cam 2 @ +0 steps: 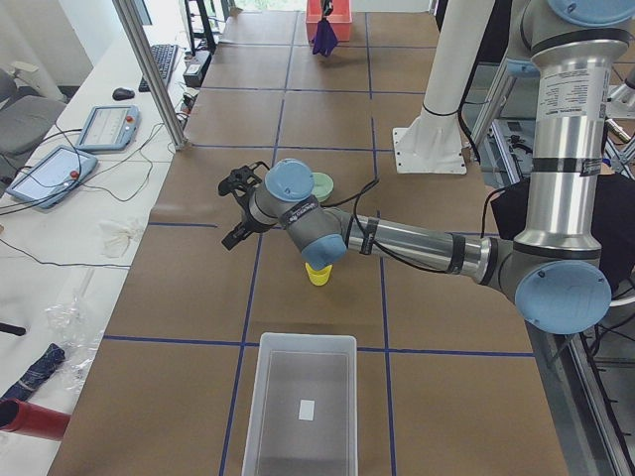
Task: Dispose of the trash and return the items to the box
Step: 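Lift the purple cloth with the right gripper and carry it off the table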
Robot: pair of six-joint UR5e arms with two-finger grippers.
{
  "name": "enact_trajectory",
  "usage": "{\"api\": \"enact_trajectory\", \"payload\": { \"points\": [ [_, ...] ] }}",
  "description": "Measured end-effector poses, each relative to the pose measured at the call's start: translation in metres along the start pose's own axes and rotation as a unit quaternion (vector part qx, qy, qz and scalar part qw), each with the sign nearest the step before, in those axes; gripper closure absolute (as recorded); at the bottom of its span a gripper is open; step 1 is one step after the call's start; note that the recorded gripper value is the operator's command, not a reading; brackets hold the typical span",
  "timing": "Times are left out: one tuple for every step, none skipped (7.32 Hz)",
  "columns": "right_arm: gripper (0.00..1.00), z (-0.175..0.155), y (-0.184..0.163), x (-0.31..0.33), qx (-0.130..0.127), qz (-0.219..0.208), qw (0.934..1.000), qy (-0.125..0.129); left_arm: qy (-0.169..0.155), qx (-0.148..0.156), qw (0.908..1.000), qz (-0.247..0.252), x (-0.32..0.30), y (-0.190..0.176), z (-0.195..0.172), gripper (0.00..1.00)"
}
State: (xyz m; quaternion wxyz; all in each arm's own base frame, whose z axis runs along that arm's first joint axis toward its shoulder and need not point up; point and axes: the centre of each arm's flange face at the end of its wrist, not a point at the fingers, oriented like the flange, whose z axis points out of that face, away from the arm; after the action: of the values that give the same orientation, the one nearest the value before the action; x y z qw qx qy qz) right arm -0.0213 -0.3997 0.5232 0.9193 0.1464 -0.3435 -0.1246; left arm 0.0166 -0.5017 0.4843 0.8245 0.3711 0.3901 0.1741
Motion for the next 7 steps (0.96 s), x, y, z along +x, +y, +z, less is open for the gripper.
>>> {"api": "enact_trajectory", "payload": {
  "points": [
    [1.00,-0.028,0.004,0.037,-0.004,-0.019,0.9998,0.005,0.000,0.000,1.0000,0.000,0.001,0.002,-0.002,0.00],
    [1.00,-0.056,0.003,0.074,-0.011,-0.038,0.9991,0.015,0.000,0.001,1.0000,0.001,0.002,0.005,-0.003,0.00],
    [1.00,-0.085,-0.006,0.121,-0.023,-0.062,0.9975,0.026,0.001,0.003,1.0000,0.004,0.003,0.009,-0.004,0.00],
    [0.41,-0.099,-0.016,0.177,-0.046,-0.088,0.9946,0.030,0.002,0.005,1.0000,0.005,0.004,0.013,-0.005,0.00],
    [0.00,-0.087,-0.016,0.229,-0.070,-0.105,0.9917,0.026,0.002,0.005,1.0000,0.004,0.004,0.015,-0.005,0.00],
    [0.01,-0.060,-0.005,0.260,-0.071,-0.099,0.9923,0.022,0.002,0.005,1.0000,-0.001,0.004,0.017,-0.004,0.00],
    [0.02,-0.032,0.003,0.260,-0.048,-0.065,0.9965,0.020,0.001,0.003,0.9999,-0.012,0.003,0.021,-0.004,0.00]
  ]
}}
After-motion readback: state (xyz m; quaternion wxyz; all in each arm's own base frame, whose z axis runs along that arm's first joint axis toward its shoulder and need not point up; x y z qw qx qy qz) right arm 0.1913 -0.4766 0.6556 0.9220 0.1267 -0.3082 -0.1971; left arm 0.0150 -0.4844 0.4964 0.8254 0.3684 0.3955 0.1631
